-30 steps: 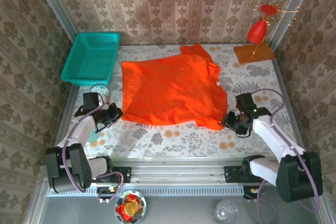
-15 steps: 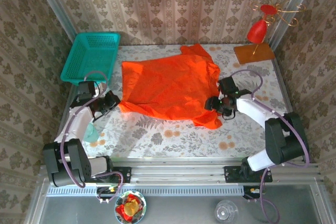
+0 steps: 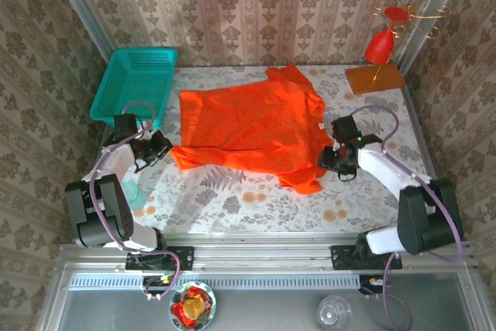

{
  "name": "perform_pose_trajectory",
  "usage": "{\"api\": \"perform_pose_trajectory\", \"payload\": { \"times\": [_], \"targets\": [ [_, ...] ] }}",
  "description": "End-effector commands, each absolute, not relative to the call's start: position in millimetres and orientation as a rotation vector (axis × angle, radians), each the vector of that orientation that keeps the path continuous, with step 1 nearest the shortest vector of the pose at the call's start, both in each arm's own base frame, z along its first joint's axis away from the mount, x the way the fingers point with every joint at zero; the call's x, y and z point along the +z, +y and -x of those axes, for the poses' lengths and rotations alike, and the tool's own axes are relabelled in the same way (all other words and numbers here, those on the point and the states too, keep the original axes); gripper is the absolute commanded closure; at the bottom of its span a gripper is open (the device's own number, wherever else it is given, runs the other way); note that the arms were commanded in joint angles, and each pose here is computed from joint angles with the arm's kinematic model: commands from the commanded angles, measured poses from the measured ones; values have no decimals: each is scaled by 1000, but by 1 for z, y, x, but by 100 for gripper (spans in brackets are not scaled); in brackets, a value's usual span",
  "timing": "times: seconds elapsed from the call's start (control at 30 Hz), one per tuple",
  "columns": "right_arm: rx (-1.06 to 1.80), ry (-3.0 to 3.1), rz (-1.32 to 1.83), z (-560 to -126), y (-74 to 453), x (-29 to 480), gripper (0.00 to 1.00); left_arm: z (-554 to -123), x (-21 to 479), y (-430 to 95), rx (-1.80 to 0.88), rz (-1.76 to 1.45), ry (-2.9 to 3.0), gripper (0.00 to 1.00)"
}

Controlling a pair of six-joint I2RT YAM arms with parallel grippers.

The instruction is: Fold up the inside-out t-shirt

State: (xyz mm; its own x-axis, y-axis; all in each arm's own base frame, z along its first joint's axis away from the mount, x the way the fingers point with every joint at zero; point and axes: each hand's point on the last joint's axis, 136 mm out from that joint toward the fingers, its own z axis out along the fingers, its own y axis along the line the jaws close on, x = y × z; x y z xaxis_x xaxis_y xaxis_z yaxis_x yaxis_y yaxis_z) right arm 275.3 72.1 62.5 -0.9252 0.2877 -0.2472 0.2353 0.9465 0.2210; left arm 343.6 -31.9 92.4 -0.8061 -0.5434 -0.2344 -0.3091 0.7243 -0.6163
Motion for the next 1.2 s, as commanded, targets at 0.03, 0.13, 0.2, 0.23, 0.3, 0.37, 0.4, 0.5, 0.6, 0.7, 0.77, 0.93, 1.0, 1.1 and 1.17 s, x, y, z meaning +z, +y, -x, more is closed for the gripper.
{"api": "perform_pose_trajectory", "payload": {
  "times": [0.03, 0.13, 0.2, 0.23, 0.3, 0.37, 0.4, 0.5, 0.6, 0.7, 0.77, 0.93, 1.0, 1.1, 1.17],
  "targets": [
    [337, 2933, -341, -227, 89, 58, 59, -350, 96, -27, -783, 636, 2518, 100],
    [318, 2974, -314, -210, 91, 54, 63, -349, 96, -26, -783, 639, 2519, 100],
    [312, 2990, -266, -208, 96, 49, 63, -349, 97, -25, -782, 645, 2518, 100],
    [302, 2991, -233, -209, 99, 47, 63, -349, 96, -24, -781, 647, 2518, 100],
    [226, 3006, -151, -215, 102, 45, 61, -349, 96, -25, -784, 647, 2519, 100],
    [123, 3016, -79, -223, 100, 44, 60, -349, 96, -25, -788, 648, 2517, 100],
    [70, 3049, -50, -224, 99, 36, 60, -348, 97, -25, -793, 652, 2516, 100],
    [17, 3075, 5, -230, 99, 27, 60, -349, 100, -24, -796, 651, 2505, 100],
    [-22, 3083, 37, -235, 97, 20, 59, -349, 102, -21, -796, 659, 2498, 100],
    [-33, 3080, 60, -239, 98, 16, 58, -349, 102, -19, -797, 668, 2495, 100],
    [-35, 3087, 75, -241, 99, 14, 58, -349, 102, -18, -797, 672, 2495, 100],
    [39, 3087, 129, -245, 109, 14, 61, -350, 99, -19, -802, 677, 2497, 100],
    [78, 3083, 146, -246, 115, 15, 63, -350, 99, -19, -805, 678, 2496, 100],
    [105, 3080, 151, -248, 118, 15, 65, -351, 99, -19, -806, 680, 2497, 100],
    [114, 3085, 151, -248, 120, 13, 65, -350, 99, -19, -805, 679, 2498, 100]
  ]
}}
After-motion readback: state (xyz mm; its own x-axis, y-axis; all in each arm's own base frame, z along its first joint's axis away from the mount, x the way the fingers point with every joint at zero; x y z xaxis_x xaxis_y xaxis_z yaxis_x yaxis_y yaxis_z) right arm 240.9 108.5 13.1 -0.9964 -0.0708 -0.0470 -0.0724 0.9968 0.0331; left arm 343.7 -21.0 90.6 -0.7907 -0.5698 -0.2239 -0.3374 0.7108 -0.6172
